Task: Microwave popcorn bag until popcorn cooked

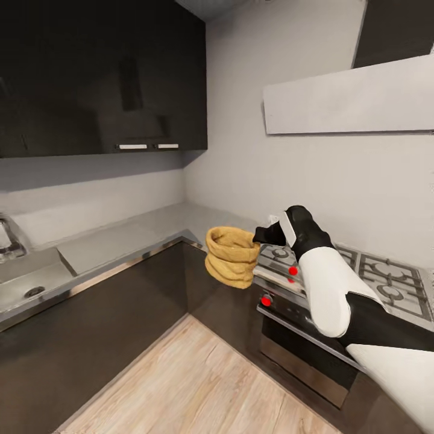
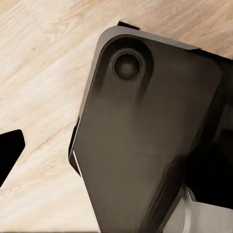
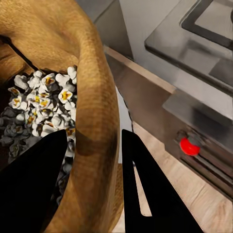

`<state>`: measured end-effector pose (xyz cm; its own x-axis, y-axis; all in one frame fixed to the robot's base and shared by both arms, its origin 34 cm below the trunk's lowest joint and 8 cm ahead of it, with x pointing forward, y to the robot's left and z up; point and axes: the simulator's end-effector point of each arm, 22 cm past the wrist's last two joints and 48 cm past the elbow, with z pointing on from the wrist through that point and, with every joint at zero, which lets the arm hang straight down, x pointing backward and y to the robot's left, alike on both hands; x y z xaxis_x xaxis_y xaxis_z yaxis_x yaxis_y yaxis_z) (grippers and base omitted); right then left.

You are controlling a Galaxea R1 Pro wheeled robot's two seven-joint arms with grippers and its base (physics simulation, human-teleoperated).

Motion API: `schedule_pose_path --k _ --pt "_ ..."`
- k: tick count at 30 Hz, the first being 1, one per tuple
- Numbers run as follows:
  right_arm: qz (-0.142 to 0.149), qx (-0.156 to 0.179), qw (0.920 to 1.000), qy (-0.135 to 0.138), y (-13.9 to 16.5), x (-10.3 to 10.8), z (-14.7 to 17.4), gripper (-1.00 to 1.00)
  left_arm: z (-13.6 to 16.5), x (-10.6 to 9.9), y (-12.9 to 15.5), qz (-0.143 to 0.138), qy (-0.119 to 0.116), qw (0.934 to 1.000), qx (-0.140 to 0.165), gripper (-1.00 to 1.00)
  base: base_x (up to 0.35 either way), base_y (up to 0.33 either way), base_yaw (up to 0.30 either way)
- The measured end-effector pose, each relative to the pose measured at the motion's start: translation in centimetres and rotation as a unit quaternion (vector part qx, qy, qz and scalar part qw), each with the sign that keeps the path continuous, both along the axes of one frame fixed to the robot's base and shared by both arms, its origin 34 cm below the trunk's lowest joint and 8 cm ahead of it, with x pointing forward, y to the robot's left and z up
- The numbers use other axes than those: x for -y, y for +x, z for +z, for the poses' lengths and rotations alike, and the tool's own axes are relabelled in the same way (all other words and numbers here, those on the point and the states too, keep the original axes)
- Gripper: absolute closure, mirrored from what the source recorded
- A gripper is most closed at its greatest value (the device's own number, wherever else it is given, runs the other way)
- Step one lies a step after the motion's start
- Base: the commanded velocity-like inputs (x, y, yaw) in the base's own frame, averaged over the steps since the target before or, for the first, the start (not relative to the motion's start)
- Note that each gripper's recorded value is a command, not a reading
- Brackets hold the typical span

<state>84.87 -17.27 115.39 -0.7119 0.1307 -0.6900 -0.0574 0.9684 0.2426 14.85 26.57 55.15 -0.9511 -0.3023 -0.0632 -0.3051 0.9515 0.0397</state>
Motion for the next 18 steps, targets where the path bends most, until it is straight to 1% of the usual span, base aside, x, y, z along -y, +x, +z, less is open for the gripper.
schedule_pose_path --k 11,12,15,16,18 --pt "0.0 -0.004 1.0 0.003 -0.1 -0.1 -0.3 1.0 0.0 0.0 0.0 0.0 0.0 1.0 0.0 -1.0 -0.308 0.087 0.0" --pt "0.001 -0.007 1.0 0.002 -0.1 -0.1 -0.6 1.0 0.0 0.0 0.0 0.0 0.0 1.0 0.0 -1.0 -0.308 0.087 0.0" --pt "0.008 -0.03 0.9995 -0.001 -0.7 -0.7 -2.6 1.0 0.0 0.0 0.0 -0.001 0.0 1.0 0.0 -1.0 -0.308 0.087 0.0" --pt "0.01 -0.032 0.9994 -0.001 -0.7 -0.9 -3.1 1.0 0.0 0.0 0.1 -0.001 0.0 1.0 0.0 -1.0 -0.308 0.087 0.0" --pt "0.01 -0.023 0.9997 -0.001 -0.3 -1.1 -3.4 1.0 0.0 0.0 0.0 0.0 0.0 1.0 0.0 -1.0 -0.308 0.087 0.0"
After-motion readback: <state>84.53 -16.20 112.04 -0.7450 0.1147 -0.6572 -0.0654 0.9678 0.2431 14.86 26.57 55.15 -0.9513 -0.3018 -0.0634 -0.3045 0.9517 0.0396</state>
